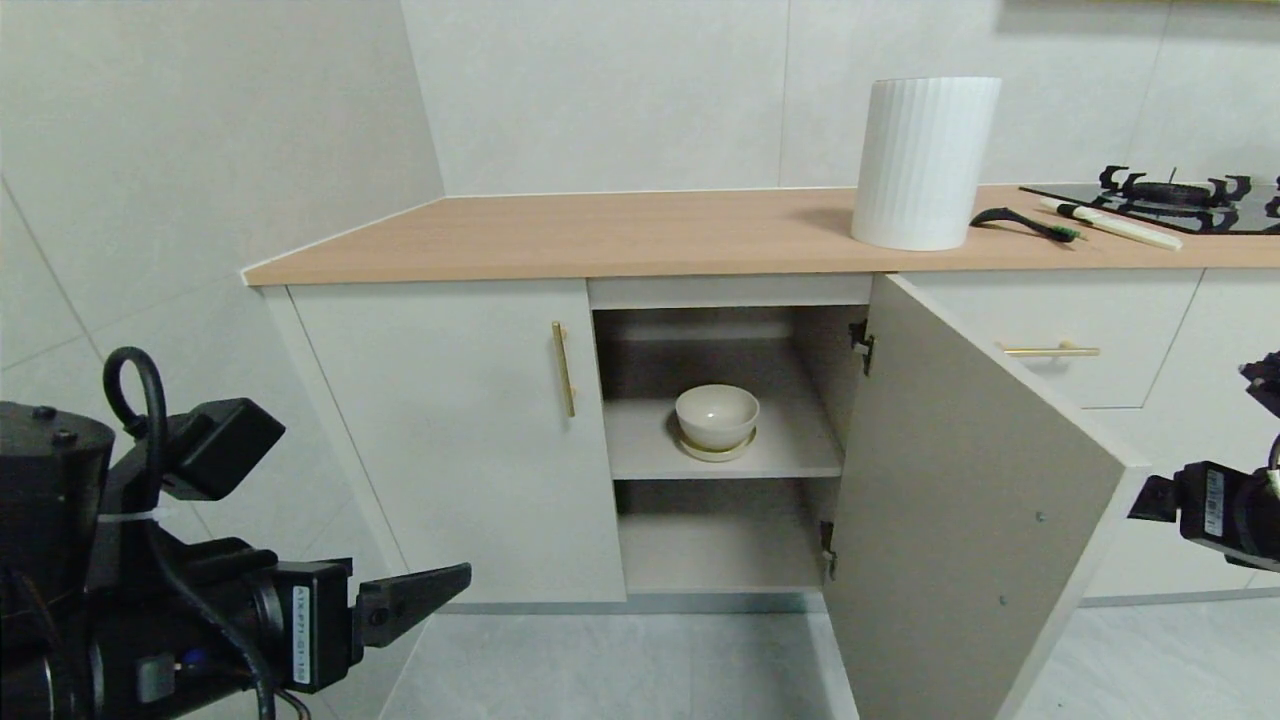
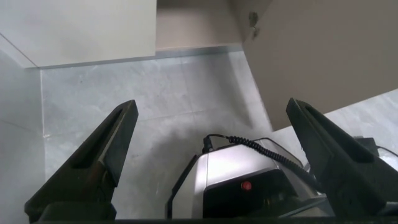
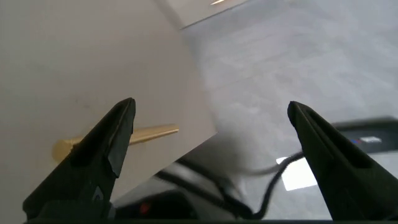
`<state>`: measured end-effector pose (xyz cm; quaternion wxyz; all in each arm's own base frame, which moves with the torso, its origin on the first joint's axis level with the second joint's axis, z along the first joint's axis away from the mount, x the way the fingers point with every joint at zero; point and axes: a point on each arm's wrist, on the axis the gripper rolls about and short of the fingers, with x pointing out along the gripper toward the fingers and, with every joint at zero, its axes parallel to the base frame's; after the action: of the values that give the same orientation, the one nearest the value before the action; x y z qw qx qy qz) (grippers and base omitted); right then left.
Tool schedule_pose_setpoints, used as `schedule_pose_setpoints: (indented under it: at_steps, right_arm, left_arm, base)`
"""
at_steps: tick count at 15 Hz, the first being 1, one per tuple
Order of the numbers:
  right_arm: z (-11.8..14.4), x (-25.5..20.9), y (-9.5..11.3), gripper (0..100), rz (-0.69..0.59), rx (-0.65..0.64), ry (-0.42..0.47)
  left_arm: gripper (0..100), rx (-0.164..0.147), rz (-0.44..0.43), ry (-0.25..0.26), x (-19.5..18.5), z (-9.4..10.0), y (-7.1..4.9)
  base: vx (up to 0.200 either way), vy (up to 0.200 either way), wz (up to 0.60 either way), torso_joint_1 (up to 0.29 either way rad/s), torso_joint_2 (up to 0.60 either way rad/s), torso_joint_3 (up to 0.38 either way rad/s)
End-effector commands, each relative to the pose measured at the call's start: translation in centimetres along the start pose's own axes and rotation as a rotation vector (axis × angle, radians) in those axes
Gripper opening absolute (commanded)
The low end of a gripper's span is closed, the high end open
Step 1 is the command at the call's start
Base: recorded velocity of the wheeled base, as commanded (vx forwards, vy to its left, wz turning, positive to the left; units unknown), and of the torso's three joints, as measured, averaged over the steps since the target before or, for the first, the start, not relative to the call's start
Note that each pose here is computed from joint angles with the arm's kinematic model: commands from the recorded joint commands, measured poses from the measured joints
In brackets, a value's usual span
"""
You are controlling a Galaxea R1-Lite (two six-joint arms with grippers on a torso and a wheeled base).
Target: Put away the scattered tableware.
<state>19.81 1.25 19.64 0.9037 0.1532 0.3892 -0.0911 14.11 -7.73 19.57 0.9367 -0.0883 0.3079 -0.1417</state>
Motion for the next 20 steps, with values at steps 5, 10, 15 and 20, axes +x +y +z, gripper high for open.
schedule_pose_setpoints:
  at_steps: [5, 10, 15, 20]
  right_arm:
    - [-2.1, 1.5, 7.4, 100, 0.227, -0.235, 0.082]
    - [-1.7, 4.1, 13.3, 100, 0.303, -0.346, 0.108]
    - [-1.1, 7.7, 15.9, 100, 0.290, -0.359, 0.132]
    - [-2.1, 11.1, 16.9, 100, 0.321, -0.334, 0.077]
  left_arm:
    - [100, -0.001, 0.004, 0.006, 0.2, 0.0, 0.0]
    - [100, -0.006, 0.008, 0.003, 0.3, 0.2, 0.0]
    - [100, -0.005, 0.006, 0.001, 0.3, 0.1, 0.0]
    - [100, -0.007, 0.009, 0.001, 0.4, 0.2, 0.0]
  base:
    - [0.000, 0.000, 0.00, 0.000, 0.00, 0.000]
    - [0.000, 0.000, 0.00, 0.000, 0.00, 0.000]
    - [0.000, 0.000, 0.00, 0.000, 0.00, 0.000]
    - [0.000, 0.000, 0.00, 0.000, 0.00, 0.000]
